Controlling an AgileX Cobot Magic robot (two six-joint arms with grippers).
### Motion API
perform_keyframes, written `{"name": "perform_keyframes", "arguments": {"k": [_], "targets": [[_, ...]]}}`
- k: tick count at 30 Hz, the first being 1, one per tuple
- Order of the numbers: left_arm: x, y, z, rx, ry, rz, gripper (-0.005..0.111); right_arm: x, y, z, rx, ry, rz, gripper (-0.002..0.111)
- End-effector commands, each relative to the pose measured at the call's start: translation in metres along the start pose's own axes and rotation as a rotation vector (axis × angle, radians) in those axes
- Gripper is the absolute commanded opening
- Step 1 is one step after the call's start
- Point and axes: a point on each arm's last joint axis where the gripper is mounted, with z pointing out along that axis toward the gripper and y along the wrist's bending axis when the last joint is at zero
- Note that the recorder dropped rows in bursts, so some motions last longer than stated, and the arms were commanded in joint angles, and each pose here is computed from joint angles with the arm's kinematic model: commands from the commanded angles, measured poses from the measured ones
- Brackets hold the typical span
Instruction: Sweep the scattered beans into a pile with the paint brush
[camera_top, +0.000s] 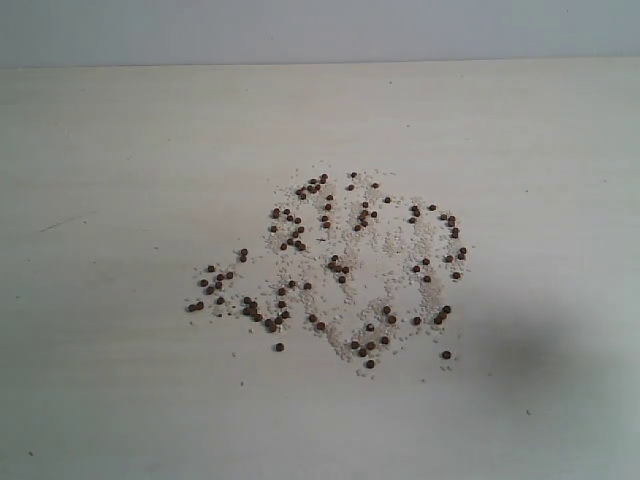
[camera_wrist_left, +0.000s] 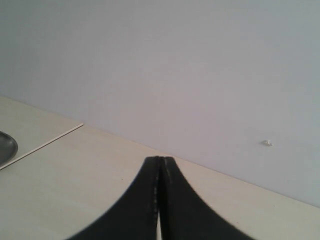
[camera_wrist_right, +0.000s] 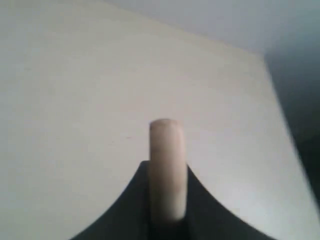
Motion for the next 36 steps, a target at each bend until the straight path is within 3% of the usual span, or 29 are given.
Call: {"name": "perform_keyframes", "arguments": {"k": [1, 4, 9, 15, 23, 28, 36], "targets": [[0.001, 0.0, 0.0, 0.002, -0.003, 0.003, 0.0, 0.01, 0.018, -0.024, -0.29, -0.201, 0.313, 0.0], [0.001, 0.0, 0.0, 0.002, -0.003, 0.003, 0.0, 0.03, 0.036, -0.03, -0.495, -0.41, 0.533, 0.0], [0.001, 0.0, 0.0, 0.002, -0.003, 0.003, 0.0, 0.043, 0.059, -0.018, -0.677, -0.505, 0.617, 0.0], [0.001, 0.0, 0.0, 0.002, -0.003, 0.003, 0.0, 0.031, 0.097, -0.011, -0.872, -0.594, 0.732, 0.0], [0.001, 0.0, 0.0, 0.002, -0.003, 0.003, 0.0, 0.032, 0.152, -0.006, -0.82, -0.642, 0.76, 0.0], [0.001, 0.0, 0.0, 0.002, -0.003, 0.003, 0.0, 0.026, 0.202, -0.016, -0.819, -0.659, 0.748, 0.0], [0.001, 0.0, 0.0, 0.002, -0.003, 0.003, 0.0, 0.018, 0.282, -0.041, -0.696, -0.676, 0.754, 0.0]]}}
